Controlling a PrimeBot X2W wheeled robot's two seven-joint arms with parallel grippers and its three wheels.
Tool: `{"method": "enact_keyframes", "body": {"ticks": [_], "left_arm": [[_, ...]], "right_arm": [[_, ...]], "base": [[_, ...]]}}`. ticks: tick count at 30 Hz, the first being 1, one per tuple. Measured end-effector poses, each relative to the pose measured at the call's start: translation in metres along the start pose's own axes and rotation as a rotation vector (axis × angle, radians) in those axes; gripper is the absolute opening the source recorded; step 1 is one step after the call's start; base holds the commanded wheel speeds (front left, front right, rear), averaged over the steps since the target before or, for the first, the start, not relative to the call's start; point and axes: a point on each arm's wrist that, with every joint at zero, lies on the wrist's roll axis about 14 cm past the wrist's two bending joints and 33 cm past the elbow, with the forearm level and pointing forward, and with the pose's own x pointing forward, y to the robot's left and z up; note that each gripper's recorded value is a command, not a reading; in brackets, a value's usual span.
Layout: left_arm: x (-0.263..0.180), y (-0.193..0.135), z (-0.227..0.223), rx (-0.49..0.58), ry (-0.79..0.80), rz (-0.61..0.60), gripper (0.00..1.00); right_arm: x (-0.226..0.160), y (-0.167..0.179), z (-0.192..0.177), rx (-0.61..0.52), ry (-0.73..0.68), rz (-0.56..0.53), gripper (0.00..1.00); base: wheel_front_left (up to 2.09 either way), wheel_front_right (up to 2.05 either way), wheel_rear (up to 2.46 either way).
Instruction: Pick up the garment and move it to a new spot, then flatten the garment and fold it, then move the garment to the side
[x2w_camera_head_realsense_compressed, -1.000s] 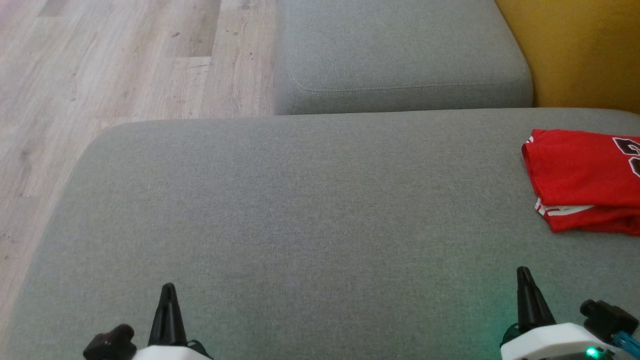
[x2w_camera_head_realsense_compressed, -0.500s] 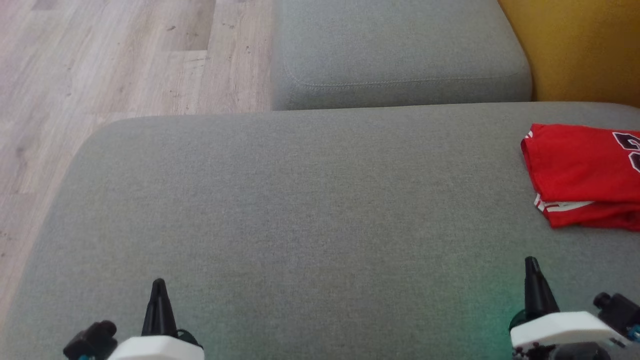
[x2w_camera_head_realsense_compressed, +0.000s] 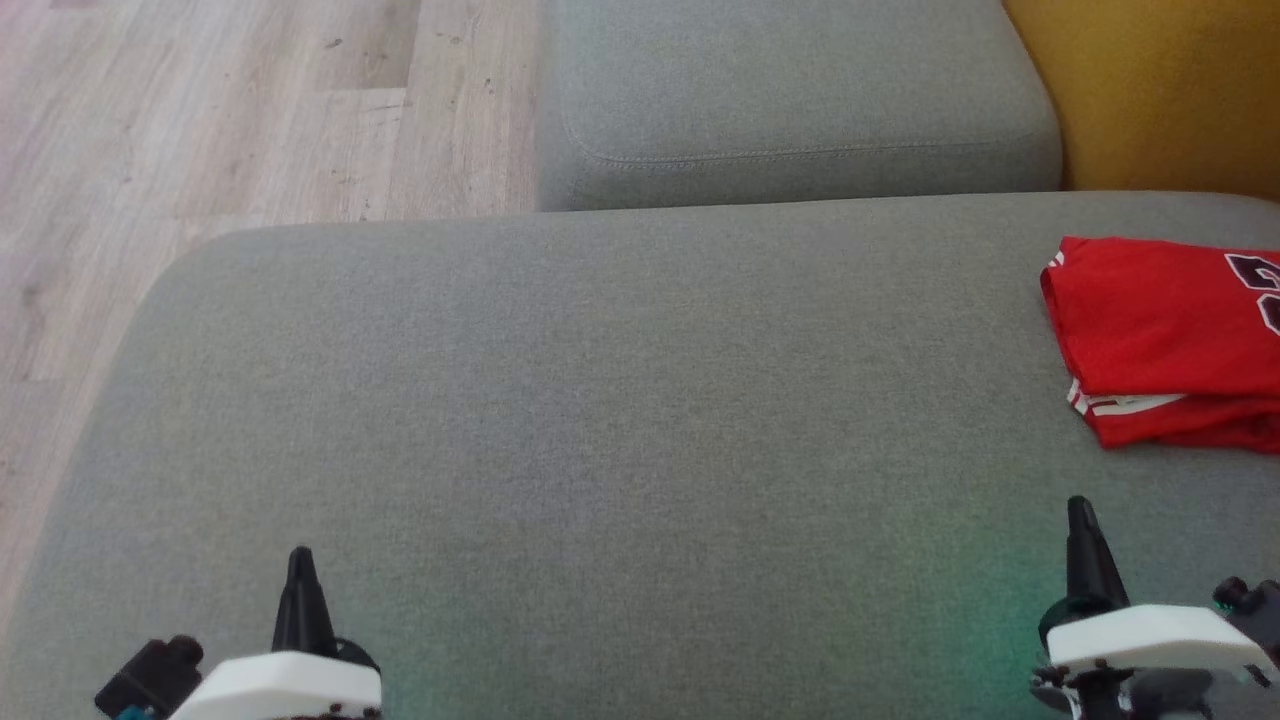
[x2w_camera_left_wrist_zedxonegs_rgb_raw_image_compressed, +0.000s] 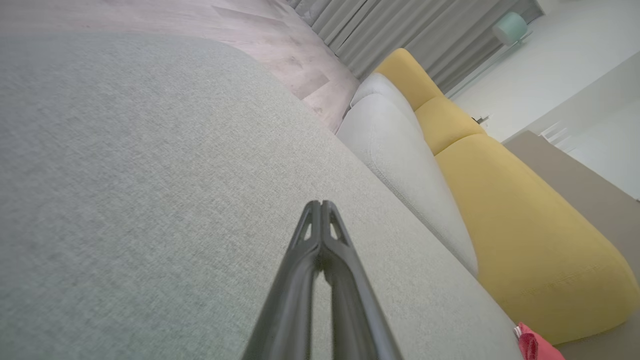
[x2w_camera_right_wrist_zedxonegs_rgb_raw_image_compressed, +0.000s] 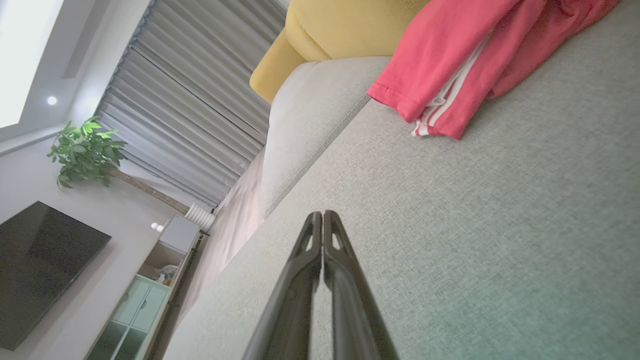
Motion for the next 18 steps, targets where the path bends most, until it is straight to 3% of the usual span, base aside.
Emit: {"method": "enact_keyframes", "body": {"ticks": [18], "left_arm": [[0.0107, -0.0045, 0.0056, -0.22, 0.015, -0.022, 0.0]], "right_arm": [[0.0067, -0.0024, 0.0096, 0.221, -0.014, -0.012, 0.0]], "base": [[0.0, 0.0, 0.0]]}}
